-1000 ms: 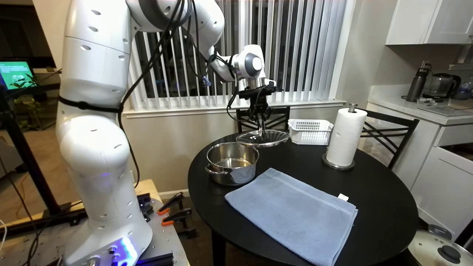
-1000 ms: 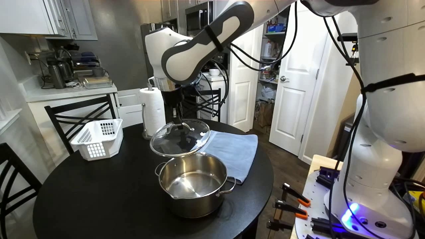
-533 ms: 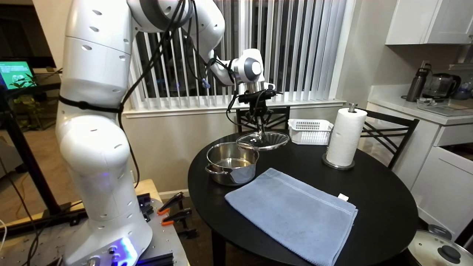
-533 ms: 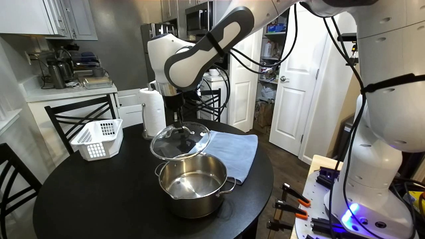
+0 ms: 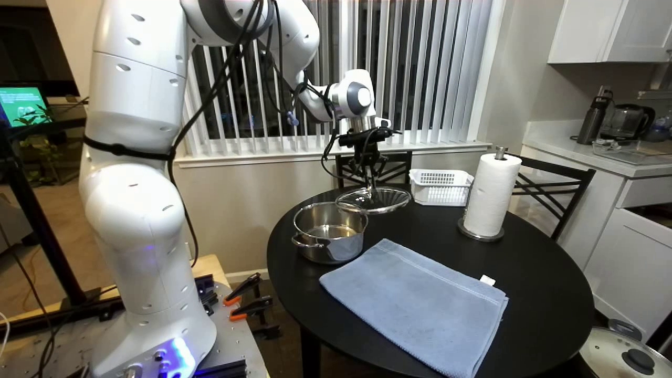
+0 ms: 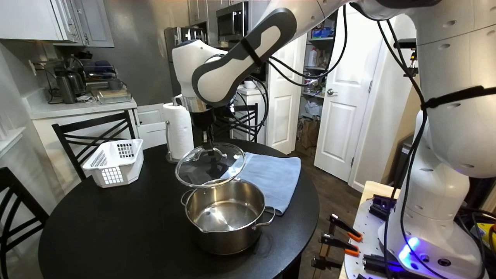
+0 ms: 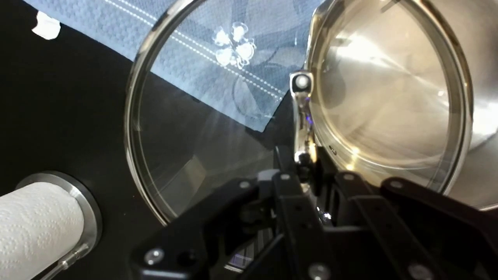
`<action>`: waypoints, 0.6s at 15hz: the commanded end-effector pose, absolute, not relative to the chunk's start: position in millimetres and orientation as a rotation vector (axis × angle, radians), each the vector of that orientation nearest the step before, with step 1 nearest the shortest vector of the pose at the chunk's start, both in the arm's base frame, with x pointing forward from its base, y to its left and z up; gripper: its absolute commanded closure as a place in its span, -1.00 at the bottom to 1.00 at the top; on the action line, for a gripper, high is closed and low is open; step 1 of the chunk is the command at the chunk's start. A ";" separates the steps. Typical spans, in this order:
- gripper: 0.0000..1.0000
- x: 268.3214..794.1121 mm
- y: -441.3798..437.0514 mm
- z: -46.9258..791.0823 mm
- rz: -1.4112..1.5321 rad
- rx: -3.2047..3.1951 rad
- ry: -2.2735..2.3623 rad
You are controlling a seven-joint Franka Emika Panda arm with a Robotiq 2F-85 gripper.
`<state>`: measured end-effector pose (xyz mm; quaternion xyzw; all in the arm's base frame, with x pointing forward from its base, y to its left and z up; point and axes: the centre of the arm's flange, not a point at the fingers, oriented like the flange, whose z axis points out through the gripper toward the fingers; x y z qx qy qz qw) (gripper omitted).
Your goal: Put the lid on the pot
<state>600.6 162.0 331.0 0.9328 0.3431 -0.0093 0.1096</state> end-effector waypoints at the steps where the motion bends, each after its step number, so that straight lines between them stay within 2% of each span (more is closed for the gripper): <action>1: 0.87 595.9 176.3 320.8 -0.036 2.728 1.014; 9: 0.90 541.7 217.9 305.2 0.137 2.706 0.986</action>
